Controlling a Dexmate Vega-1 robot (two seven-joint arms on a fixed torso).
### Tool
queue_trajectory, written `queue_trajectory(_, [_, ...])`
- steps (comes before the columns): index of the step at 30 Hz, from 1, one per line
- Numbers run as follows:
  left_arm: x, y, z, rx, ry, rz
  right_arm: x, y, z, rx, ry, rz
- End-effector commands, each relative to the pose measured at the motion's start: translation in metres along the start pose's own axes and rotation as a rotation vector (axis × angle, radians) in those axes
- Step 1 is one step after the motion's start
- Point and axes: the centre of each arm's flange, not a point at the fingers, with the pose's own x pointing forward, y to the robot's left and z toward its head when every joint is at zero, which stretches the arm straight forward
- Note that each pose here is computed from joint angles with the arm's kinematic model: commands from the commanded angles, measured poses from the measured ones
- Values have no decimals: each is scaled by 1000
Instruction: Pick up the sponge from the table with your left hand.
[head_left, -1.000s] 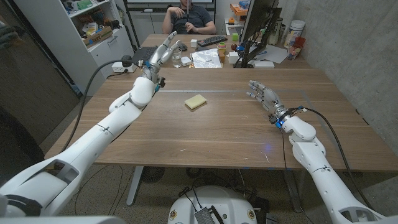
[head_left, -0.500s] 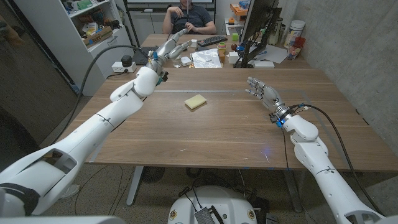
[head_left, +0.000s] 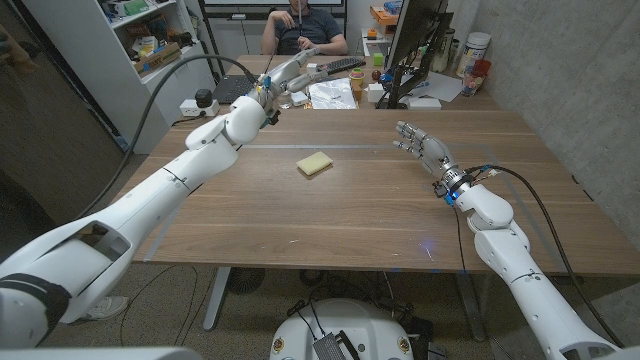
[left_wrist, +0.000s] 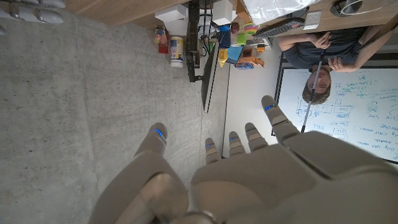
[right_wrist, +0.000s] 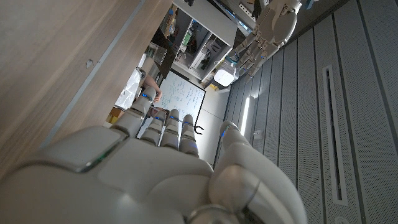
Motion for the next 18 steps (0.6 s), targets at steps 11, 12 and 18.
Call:
queue_trajectory(11, [21,-21,14,80,-10,-201,3,1,-1,-10,-13,13])
queue_trajectory(12, [21,-22,14,81,-9,-209,4,0,-1,-10,-12,15])
queue_trajectory(18, [22,-26,14,137,16,-249,5,1,-4,0,-17,19])
